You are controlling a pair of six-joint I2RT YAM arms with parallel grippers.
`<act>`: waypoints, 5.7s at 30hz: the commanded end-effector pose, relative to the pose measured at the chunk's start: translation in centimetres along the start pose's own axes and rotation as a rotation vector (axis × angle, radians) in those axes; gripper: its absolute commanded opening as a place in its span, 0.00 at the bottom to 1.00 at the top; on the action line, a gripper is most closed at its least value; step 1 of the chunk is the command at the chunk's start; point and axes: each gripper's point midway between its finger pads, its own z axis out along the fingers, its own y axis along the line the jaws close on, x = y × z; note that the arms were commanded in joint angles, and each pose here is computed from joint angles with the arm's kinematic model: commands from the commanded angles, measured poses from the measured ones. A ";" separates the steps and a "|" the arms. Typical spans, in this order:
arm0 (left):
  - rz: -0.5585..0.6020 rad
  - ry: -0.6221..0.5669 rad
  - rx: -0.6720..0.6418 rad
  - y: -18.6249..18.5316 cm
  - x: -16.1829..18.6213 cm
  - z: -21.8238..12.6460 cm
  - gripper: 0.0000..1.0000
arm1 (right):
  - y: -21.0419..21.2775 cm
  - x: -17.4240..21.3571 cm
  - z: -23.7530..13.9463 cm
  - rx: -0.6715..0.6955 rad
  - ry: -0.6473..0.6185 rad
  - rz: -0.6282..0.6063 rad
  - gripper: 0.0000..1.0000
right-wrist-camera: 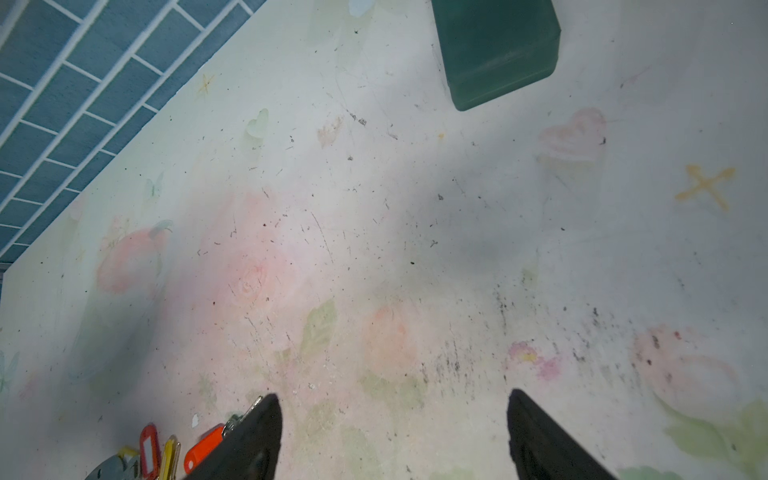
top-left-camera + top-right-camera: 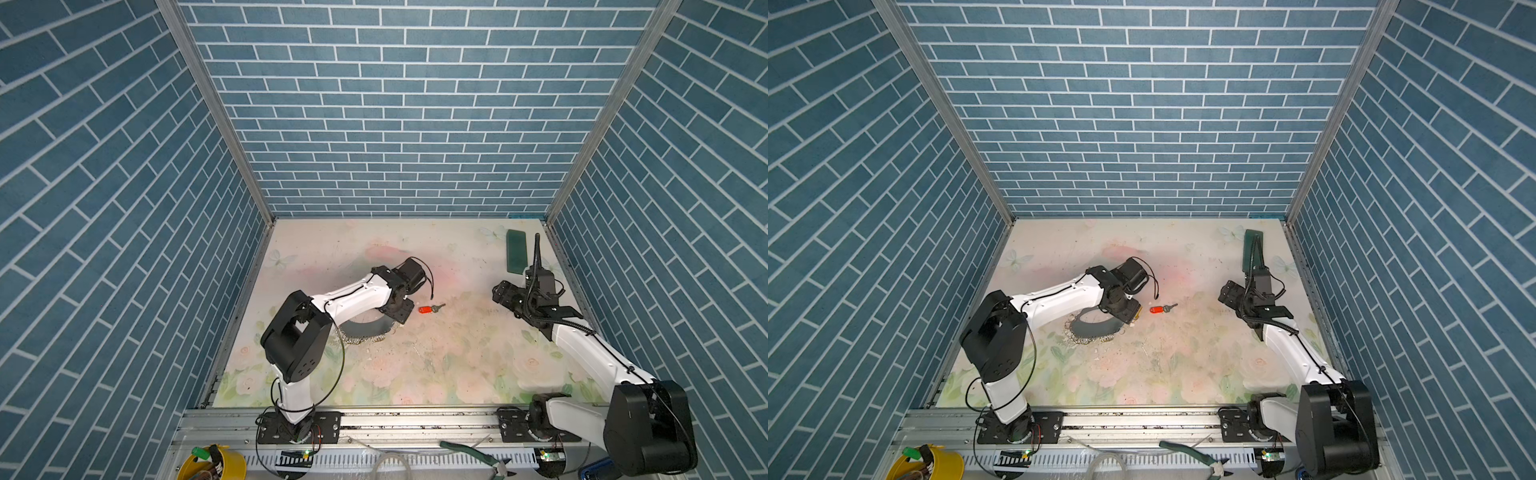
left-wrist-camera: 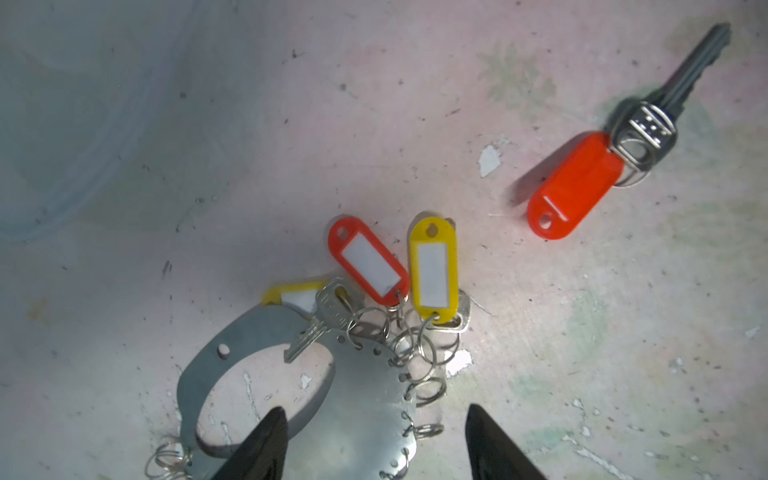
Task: Put the keys on the keyring
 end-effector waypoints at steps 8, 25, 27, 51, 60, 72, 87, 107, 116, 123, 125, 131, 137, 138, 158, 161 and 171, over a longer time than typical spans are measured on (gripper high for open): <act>0.111 0.093 -0.107 -0.8 0.3 2.3 0.74 | 0.3 -0.5 0.1 0.003 -0.014 -0.047 0.85; 0.106 0.119 -0.262 2.7 -1.9 5.5 0.76 | 0.1 -0.6 -0.2 0.014 -0.020 -0.060 0.85; 0.095 0.113 -0.291 3.7 -2.3 5.4 0.75 | 0.1 -0.6 -0.3 0.014 -0.021 -0.060 0.85; -0.512 -0.309 0.038 10.4 0.8 -2.7 0.75 | 15.6 7.5 -0.1 -0.578 0.269 -0.396 0.59; -0.776 -0.431 0.019 15.6 6.6 -2.4 0.76 | 22.2 15.7 2.8 -0.673 0.470 -0.591 0.48; -0.754 -0.497 -0.027 16.3 8.3 -2.1 0.78 | 24.5 22.6 4.9 -0.672 0.608 -0.743 0.38; -0.727 -0.504 -0.042 16.3 8.9 -1.5 0.80 | 23.9 24.5 7.3 -0.571 0.633 -0.800 0.29; -0.721 -0.491 -0.033 16.2 8.9 -0.9 0.81 | 25.6 24.5 4.9 -0.642 0.598 -0.861 0.09; -0.713 -0.479 -0.026 16.1 8.9 -0.6 0.82 | 25.7 24.0 5.2 -0.619 0.553 -0.873 0.03; -0.681 -0.492 0.043 15.1 7.9 -0.5 0.82 | 25.9 22.5 4.0 -0.615 0.471 -0.904 0.00; -0.665 -0.518 0.083 14.6 7.1 -0.9 0.81 | 25.8 21.6 3.5 -0.606 0.431 -0.919 0.00; -0.573 -0.657 0.312 11.8 3.3 -3.5 0.76 | 25.9 18.8 1.5 -0.603 0.286 -0.971 0.00; -0.481 -0.757 0.485 9.1 1.4 -5.8 0.70 | 26.3 16.6 -0.9 -0.623 0.182 -1.014 0.00; -0.464 -0.773 0.507 8.6 1.2 -6.2 0.70 | 26.3 16.4 -1.4 -0.633 0.170 -1.021 0.00; -0.020 -1.330 0.752 2.7 -2.9 -18.3 0.58 | 24.5 12.0 -11.4 -0.893 -0.083 -1.097 0.00; 0.026 -1.350 0.779 2.0 -2.6 -18.3 0.56 | 24.1 11.7 -12.6 -0.936 -0.113 -1.102 0.00; 0.237 -1.388 0.955 -2.1 -1.1 -19.0 0.47 | 23.7 12.4 -15.1 -1.094 -0.123 -1.115 0.00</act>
